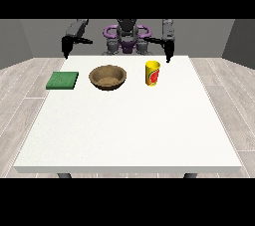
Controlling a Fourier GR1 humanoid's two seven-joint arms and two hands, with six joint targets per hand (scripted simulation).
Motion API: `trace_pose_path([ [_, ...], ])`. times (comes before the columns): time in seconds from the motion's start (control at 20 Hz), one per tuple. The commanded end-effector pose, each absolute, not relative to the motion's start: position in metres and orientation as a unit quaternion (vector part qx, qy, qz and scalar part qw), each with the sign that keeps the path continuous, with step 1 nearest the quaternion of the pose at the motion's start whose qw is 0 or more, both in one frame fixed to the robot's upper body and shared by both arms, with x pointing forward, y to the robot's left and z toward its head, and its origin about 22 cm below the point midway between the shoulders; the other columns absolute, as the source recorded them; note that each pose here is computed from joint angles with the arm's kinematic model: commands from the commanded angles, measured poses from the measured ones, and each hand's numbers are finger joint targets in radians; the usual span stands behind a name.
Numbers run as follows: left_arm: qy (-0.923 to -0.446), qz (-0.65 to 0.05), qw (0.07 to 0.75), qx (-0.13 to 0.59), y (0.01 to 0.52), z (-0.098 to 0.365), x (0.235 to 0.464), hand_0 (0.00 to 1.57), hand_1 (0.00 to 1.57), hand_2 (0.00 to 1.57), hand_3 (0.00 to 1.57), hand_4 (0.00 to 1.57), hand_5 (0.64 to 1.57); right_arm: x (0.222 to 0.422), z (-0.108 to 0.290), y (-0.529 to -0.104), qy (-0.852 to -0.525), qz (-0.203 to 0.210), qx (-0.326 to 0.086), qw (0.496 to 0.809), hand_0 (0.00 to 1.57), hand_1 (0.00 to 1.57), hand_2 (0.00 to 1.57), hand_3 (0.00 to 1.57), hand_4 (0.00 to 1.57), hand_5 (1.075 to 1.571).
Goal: Pick the cup and pour the ball into the bowl, then pick the bowl and place it on the pad
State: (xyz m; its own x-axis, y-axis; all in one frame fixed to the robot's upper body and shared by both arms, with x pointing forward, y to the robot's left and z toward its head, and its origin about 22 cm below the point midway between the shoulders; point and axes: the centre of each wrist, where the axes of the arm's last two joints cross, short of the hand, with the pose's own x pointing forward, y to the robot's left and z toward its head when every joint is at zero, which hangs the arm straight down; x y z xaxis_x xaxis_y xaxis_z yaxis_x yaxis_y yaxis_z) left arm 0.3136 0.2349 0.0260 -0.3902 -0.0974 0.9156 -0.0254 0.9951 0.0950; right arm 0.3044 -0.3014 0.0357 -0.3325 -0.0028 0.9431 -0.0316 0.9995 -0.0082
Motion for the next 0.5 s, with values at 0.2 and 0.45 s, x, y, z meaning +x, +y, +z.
trace_pose_path([
  [0.2, -0.827, -0.026, 0.559, 0.057, 0.233, -0.014, 0.327, 0.0, 0.0, 0.0, 0.0, 0.0, 1.238, 0.298, 0.012, -0.328, -0.808, 0.011, 0.017, 0.588, 0.0, 0.0, 0.0, 0.0, 0.0, 1.563],
  [0.45, -0.848, -0.002, 0.524, 0.072, 0.224, -0.027, 0.344, 0.0, 0.0, 0.0, 0.0, 0.0, 1.271, 0.322, 0.047, -0.329, -0.833, 0.017, 0.022, 0.552, 0.0, 0.0, 0.0, 0.0, 0.0, 1.559],
])
